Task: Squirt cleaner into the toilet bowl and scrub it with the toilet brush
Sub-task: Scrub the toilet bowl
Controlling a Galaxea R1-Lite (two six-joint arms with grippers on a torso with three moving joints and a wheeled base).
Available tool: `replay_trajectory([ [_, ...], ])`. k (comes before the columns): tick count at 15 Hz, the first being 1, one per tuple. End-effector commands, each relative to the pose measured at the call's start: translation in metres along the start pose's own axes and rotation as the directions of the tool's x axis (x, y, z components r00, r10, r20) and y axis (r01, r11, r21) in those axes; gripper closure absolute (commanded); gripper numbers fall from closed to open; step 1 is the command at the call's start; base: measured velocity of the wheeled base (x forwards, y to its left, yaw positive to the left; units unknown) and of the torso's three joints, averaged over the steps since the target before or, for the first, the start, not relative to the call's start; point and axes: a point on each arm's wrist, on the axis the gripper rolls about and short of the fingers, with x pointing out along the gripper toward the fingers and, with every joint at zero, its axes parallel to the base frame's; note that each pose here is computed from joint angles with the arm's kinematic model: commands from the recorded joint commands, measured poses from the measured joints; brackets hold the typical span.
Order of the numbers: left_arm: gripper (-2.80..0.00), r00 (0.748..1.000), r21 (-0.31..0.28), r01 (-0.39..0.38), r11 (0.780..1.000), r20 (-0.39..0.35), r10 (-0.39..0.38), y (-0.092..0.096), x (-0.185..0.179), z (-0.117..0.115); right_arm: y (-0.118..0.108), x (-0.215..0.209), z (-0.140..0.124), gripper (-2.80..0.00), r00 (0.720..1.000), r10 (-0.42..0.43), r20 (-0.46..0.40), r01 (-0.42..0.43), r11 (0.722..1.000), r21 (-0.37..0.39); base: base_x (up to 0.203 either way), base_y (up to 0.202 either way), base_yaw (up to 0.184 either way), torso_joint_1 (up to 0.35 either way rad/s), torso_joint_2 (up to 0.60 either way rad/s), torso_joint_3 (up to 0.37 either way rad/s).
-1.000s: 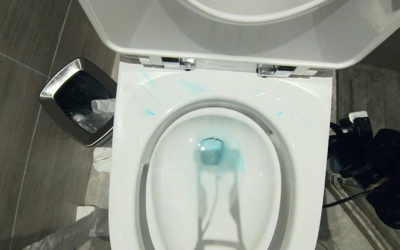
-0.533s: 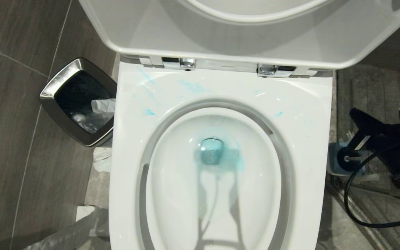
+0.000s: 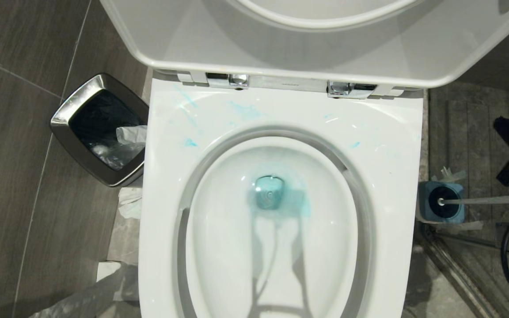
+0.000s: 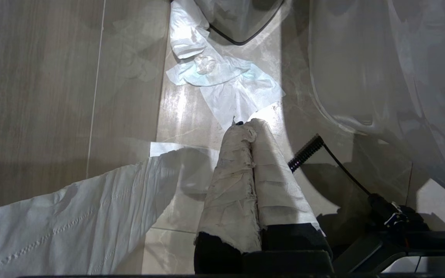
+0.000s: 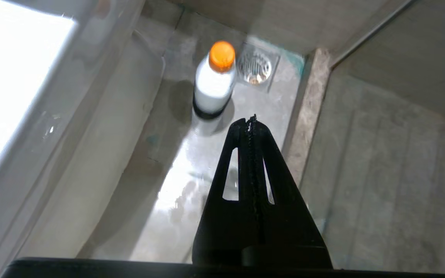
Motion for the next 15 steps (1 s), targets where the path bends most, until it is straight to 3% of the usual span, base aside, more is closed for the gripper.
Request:
replay_trajectory([
  [1, 0.0, 1.0, -0.001, 0.001, 1.0, -0.008, -0.001, 0.0, 0.001, -0.002, -0.004, -0.017, 0.016, 0.0, 1.0, -0.004, 0.009, 0.005, 1.0, -0.004, 0.0, 0.0, 0.0, 0.0, 0.0, 0.0],
  [5, 0.0, 1.0, -0.001, -0.001, 1.0, -0.008, 0.001, 0.0, 0.001, -0.002, 0.001, -0.042, -0.003, 0.0, 0.991, 0.024, -0.129, -0.025, 1.0, -0.006, 0.0, 0.0, 0.0, 0.0, 0.0, 0.0],
  [9, 0.0, 1.0, -0.001, -0.001, 1.0, -0.008, 0.001, 0.0, 0.001, -0.002, 0.012, -0.068, -0.031, 0.0, 0.962, 0.089, -0.257, -0.083, 0.996, 0.037, 0.0, 0.0, 0.0, 0.0, 0.0, 0.0],
  [13, 0.0, 1.0, -0.001, -0.001, 1.0, -0.008, 0.001, 0.0, 0.001, -0.002, 0.002, -0.09, -0.032, 0.0, 0.964, 0.117, -0.239, -0.102, 0.992, 0.075, 0.0, 0.0, 0.0, 0.0, 0.0, 0.0],
  [15, 0.0, 1.0, -0.001, -0.001, 1.0, -0.008, 0.001, 0.0, 0.001, -0.002, 0.004, -0.109, -0.049, 0.0, 0.949, 0.157, -0.274, -0.135, 0.986, 0.096, 0.0, 0.0, 0.0, 0.0, 0.0, 0.0],
])
